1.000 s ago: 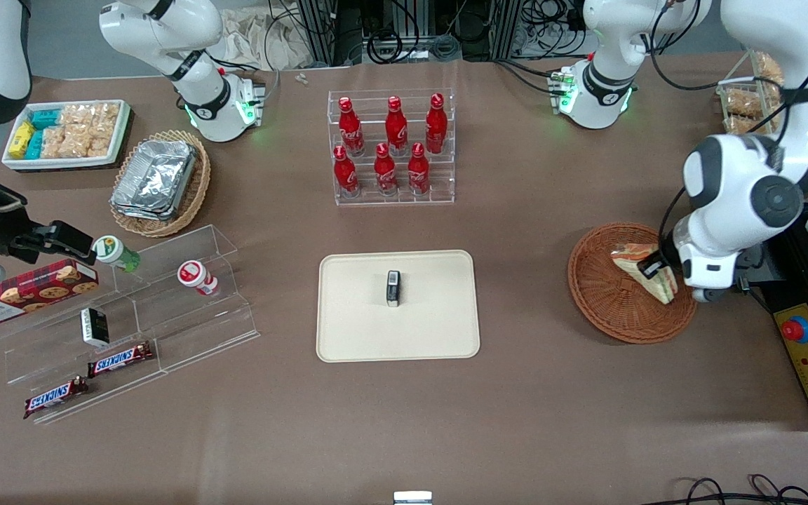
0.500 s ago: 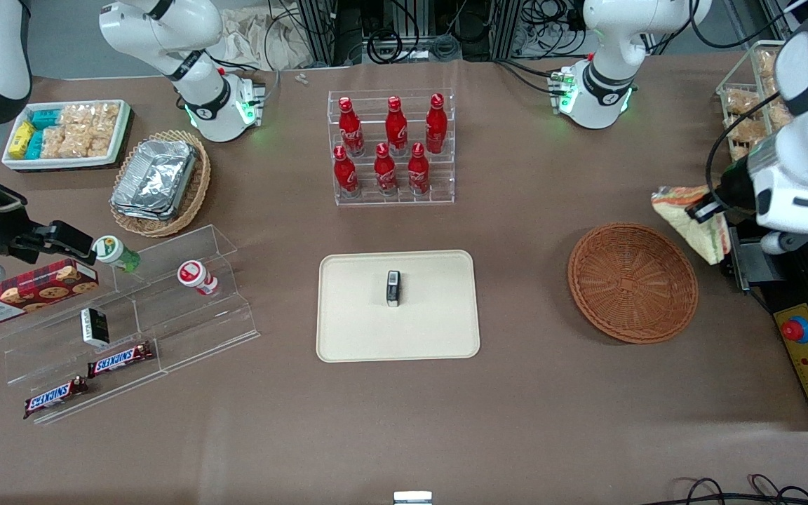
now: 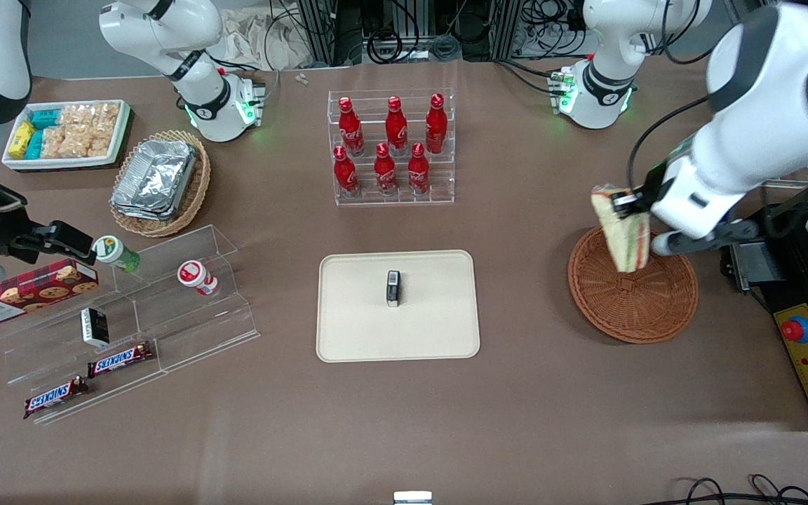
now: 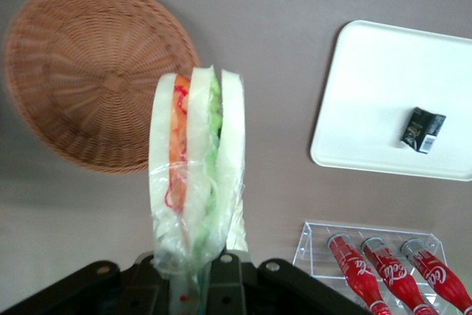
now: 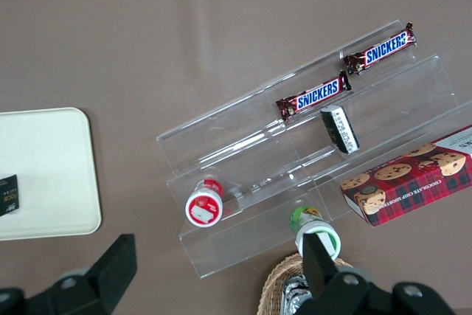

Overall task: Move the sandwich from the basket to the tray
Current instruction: 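Carry the held sandwich with the left gripper over the cream tray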

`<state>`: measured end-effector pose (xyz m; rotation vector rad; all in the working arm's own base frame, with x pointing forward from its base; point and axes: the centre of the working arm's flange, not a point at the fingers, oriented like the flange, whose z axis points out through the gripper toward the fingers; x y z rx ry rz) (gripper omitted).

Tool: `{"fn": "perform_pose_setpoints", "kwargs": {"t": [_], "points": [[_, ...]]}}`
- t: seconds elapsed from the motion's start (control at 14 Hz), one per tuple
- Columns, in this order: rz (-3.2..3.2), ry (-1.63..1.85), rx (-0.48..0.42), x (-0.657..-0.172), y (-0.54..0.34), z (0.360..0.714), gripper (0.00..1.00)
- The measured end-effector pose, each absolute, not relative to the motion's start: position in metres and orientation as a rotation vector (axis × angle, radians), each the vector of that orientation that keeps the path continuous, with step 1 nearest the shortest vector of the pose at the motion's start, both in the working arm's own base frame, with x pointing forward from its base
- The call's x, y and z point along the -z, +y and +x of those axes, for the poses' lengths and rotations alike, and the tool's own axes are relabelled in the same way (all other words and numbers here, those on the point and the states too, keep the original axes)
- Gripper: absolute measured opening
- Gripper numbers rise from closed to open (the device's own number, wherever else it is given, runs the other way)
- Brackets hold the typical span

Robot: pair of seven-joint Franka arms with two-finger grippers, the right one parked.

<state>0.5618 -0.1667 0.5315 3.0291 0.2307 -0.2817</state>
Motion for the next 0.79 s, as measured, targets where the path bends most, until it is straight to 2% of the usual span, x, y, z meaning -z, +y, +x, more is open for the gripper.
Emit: {"fn": "perform_pose_setpoints", "kwargs": {"t": [0.14, 0.36, 0.5, 0.79], "points": [[3.016, 0.192, 0.302, -0.495, -0.19, 0.576, 0.16], [3.024, 0.219, 0.24, -0.443, -0.251, 0.586, 0.16], [3.048, 0.214, 0.182, -0.404, -0.301, 0.583, 0.16], [3.067, 0.121, 0.155, -0.334, -0.366, 0.569, 0.16]]}}
